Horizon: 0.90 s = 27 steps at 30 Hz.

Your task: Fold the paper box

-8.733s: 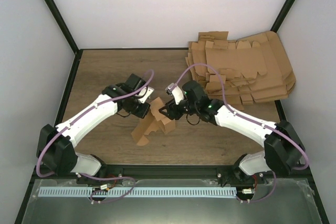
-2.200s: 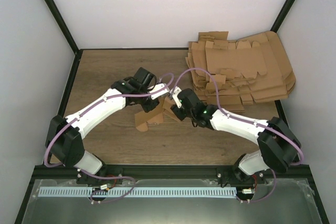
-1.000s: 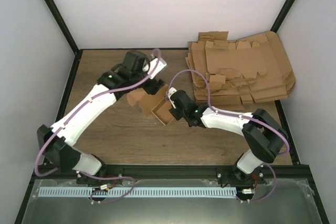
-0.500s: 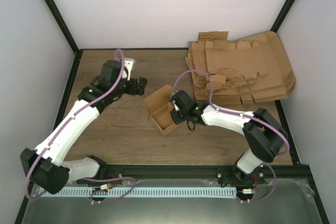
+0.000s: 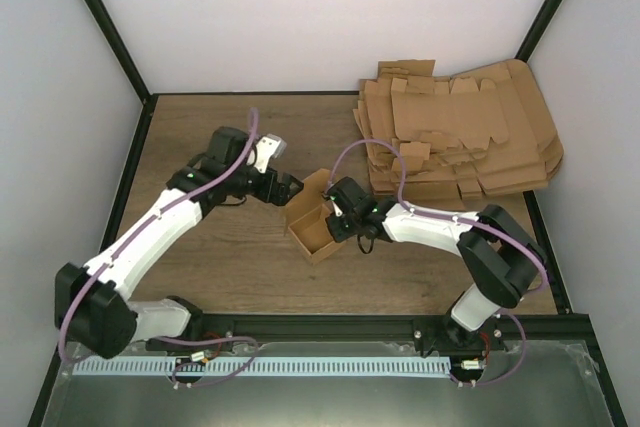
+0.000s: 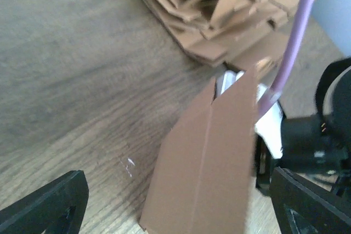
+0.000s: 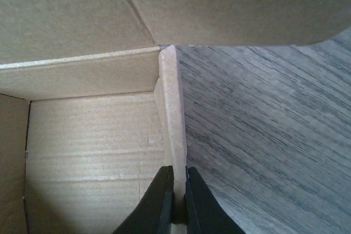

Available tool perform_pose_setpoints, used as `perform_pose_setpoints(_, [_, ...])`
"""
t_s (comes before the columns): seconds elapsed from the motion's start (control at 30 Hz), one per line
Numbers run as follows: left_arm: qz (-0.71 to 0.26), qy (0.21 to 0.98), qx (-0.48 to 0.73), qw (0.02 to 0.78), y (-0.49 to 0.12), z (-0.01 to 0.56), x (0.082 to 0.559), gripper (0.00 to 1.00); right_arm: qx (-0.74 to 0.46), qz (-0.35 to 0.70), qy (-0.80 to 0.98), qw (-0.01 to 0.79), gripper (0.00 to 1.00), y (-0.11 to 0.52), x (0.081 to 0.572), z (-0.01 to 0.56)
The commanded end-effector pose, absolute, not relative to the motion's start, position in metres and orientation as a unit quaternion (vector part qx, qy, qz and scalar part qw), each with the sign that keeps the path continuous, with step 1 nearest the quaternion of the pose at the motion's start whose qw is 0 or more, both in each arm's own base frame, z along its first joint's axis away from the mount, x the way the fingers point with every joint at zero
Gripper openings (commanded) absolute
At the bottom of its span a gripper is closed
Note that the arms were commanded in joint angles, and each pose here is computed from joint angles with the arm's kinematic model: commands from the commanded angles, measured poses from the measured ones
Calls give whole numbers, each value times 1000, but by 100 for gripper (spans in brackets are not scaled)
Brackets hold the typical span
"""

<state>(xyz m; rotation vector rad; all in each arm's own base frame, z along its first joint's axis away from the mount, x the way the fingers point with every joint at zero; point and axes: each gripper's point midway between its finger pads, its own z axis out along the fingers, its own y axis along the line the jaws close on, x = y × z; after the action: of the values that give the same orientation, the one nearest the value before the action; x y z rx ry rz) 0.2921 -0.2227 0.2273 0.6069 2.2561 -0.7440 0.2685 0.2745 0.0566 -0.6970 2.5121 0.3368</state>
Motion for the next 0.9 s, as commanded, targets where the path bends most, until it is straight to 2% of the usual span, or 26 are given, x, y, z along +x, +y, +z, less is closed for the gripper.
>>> perform_pose_setpoints(0.0, [-309,867,273,281,-238,205,284,90,-256,123,926,249,1,276,271,47])
perform_pose_setpoints(0.1, [-284,878,270,276,-233,196,290,79,-263,121,924,251,1,274,270,43])
perform_pose_setpoints(0.23, [-260,889,261,271,-229,188,300,47,-269,122,920,258,1,272,268,41])
perform_pose_setpoints(0.37, [-241,901,239,271,-224,183,310,7,-279,127,914,267,2,270,264,44])
perform_pose_setpoints(0.4, [-242,900,239,271,-225,183,310,4,-283,130,912,269,3,271,264,46])
perform_pose_setpoints(0.6, [-280,883,280,253,-238,180,298,4,-319,138,900,262,19,277,258,47])
perform_pose_setpoints(0.87, [-282,879,311,227,-242,169,293,4,-364,109,892,244,30,285,262,42])
